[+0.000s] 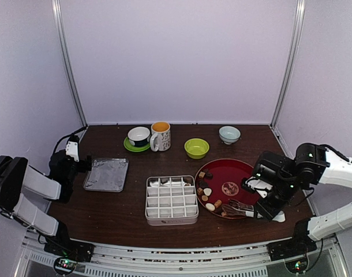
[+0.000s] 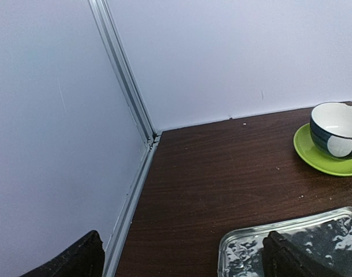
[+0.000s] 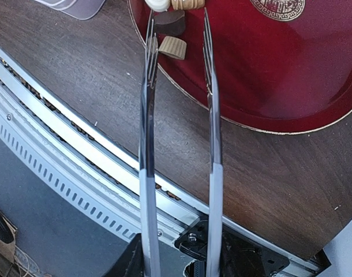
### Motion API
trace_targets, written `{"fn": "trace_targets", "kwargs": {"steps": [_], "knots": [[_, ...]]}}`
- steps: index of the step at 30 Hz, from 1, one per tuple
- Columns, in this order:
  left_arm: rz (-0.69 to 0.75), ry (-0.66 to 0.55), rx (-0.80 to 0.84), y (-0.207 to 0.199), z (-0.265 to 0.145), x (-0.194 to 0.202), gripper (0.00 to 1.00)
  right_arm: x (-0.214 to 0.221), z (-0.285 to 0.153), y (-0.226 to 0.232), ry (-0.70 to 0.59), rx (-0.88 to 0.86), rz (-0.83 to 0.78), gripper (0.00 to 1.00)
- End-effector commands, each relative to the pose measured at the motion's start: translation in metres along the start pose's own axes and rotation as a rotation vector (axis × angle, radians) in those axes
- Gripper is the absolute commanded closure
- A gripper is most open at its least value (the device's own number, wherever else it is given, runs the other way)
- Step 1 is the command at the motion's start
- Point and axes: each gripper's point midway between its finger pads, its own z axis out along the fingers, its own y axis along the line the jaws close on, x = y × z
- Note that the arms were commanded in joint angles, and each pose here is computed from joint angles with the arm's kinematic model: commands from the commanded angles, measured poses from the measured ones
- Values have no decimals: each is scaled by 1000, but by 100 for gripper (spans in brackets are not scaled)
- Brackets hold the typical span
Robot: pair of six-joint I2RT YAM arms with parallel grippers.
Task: Pack the chocolate
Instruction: Pick up the fake chocolate from the plate.
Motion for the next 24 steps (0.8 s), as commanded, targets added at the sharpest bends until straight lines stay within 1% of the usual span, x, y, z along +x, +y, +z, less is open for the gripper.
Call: {"fn": "trace_targets", "kwargs": {"steps": [1, 24], "knots": [[-14, -73, -22, 7, 2, -20, 2, -7, 7, 3, -1, -10, -21, 61], [-14, -72, -22, 7, 3, -20, 2, -14, 12, 7, 10, -29, -24, 61]]}}
